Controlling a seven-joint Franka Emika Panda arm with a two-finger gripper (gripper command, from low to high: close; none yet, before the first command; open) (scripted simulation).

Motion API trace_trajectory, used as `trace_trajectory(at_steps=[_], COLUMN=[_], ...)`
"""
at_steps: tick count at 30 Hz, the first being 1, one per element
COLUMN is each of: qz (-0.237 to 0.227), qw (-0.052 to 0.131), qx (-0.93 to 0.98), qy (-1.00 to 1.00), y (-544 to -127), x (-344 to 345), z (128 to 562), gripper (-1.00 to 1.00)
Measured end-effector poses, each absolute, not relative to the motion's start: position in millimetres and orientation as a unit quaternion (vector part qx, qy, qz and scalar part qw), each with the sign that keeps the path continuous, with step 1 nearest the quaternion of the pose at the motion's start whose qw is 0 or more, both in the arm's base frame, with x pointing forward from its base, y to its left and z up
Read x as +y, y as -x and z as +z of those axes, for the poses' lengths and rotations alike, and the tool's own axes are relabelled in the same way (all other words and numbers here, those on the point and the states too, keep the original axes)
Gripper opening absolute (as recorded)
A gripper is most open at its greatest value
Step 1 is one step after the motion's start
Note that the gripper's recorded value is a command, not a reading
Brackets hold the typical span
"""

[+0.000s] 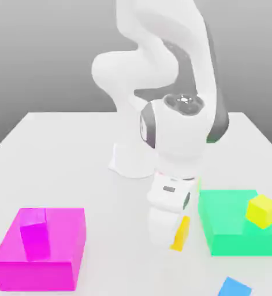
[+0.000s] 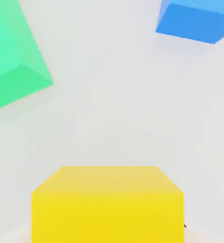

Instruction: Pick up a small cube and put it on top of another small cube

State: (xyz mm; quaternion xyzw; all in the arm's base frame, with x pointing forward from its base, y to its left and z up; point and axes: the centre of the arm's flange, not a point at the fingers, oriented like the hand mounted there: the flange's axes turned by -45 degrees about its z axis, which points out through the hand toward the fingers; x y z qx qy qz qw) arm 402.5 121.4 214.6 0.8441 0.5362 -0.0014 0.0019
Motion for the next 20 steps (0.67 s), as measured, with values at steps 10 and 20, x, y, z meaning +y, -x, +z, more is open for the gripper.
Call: trace_trajectory(at_steps=[10, 20], qz=[0.0, 0.0], qw=[0.001, 0.0], qx=[0.478, 0.456], qy=[-0.879, -0.89], y=[-357.6, -345.5], x=[270.2, 291.9], z=[297.9, 259.3], gripper=[-1.0, 1.0])
